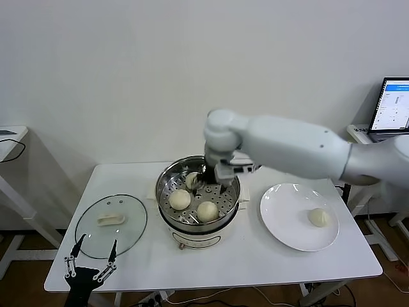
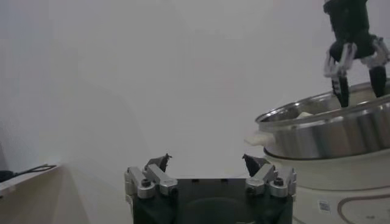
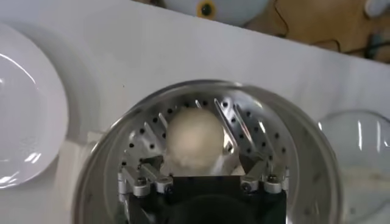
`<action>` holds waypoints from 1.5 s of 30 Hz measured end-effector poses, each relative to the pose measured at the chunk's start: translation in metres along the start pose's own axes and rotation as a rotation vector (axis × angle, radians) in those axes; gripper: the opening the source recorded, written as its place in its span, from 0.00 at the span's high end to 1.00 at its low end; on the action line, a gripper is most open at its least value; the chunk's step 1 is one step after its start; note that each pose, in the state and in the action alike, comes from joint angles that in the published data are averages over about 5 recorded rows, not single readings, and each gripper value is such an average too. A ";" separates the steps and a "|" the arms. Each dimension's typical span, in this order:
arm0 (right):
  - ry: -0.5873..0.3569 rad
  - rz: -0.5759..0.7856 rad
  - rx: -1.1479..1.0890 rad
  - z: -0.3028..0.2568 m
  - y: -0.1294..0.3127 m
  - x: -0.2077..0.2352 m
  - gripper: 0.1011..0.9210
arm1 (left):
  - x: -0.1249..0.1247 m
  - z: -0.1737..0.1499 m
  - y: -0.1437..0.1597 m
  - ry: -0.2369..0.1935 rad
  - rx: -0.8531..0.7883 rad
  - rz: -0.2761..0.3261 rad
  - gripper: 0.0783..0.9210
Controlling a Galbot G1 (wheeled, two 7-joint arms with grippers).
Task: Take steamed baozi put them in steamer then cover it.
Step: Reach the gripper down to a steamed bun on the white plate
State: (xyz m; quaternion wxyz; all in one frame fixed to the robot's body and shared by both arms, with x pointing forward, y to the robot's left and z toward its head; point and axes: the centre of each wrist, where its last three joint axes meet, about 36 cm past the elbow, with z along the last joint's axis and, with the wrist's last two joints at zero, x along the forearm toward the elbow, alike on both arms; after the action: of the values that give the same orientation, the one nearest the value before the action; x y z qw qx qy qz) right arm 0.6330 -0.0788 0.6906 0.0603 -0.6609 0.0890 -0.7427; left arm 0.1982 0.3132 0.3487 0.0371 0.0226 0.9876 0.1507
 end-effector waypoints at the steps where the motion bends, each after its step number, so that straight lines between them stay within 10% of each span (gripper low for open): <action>1: 0.007 0.017 -0.069 0.006 0.010 0.009 0.12 | 0.000 0.000 -0.001 -0.001 0.001 0.001 0.12; 11: 0.037 0.086 -0.811 0.066 0.172 0.051 0.12 | -0.001 -0.001 -0.007 -0.004 0.006 0.017 0.12; 22: 0.065 -0.017 -1.238 0.072 0.331 0.000 0.12 | 0.003 -0.001 -0.006 0.004 -0.001 0.019 0.12; 45: 0.062 -0.170 -1.428 0.027 0.422 -0.118 0.12 | 0.009 0.004 -0.012 0.017 0.009 0.027 0.12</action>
State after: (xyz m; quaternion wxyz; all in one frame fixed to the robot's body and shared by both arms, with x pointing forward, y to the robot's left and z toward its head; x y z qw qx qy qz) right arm 0.6622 -0.4679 0.4894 -0.4473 -0.5223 0.5029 -0.5236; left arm 0.1893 0.3037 0.3409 0.0267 0.0346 0.9882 0.1470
